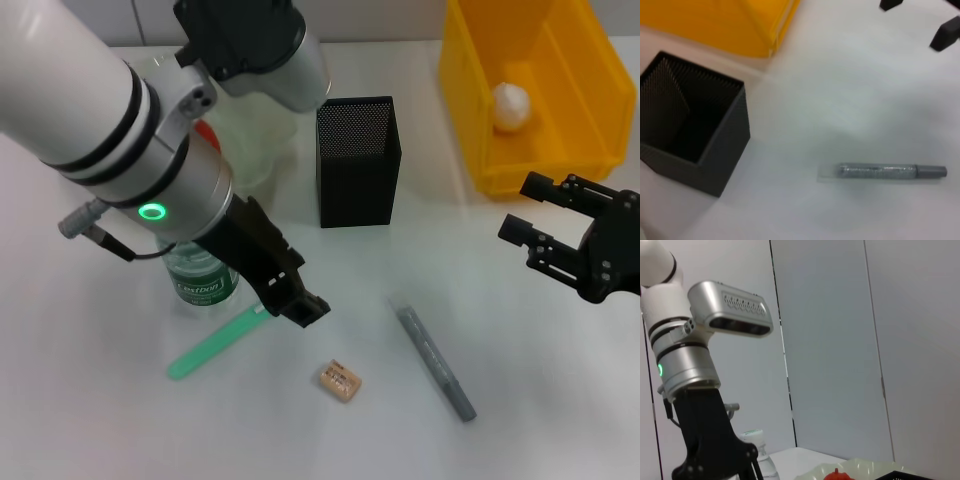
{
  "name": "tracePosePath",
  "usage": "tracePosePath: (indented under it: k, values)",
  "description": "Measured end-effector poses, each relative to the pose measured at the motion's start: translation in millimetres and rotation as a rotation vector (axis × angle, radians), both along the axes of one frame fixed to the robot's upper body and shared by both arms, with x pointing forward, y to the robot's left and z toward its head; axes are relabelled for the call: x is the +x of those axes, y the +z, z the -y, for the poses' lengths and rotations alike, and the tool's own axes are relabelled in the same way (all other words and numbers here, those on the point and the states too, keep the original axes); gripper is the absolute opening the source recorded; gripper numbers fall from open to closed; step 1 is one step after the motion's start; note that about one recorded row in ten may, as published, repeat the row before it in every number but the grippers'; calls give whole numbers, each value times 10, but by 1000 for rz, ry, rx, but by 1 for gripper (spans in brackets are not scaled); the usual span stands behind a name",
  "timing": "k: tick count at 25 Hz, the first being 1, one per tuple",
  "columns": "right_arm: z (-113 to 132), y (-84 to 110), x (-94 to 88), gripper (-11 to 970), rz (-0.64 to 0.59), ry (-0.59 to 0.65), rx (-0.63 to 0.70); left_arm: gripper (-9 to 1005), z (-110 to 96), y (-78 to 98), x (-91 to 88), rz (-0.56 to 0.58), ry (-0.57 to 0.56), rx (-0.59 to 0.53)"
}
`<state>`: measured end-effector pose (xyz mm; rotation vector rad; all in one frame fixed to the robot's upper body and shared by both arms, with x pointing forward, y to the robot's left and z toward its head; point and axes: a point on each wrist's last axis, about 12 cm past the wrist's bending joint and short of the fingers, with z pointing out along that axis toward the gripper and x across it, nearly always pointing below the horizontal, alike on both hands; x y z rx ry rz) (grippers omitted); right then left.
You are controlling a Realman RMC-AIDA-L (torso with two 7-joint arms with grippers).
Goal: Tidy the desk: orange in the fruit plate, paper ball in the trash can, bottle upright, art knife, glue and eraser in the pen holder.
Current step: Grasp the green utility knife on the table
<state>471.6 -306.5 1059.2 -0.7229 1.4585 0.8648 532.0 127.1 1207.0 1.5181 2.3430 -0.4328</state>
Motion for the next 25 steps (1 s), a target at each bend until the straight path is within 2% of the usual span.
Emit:
tracePosePath:
  k: [3,11,19,25]
  values:
    - [-2,0,1,574,0,1,1,572,-1,-81,7,-14,5,21]
    - [-6,-15,-5,573,-8,-3,3,572,40,-132,-13,1,-28,39]
    - [-14,-33,-7,574,-17,-8,5,572,-56,-272,29,-25,14,102]
    - [-20,-29,3,574,-15,-5,3,572,-60,-295,44,-19,19,103]
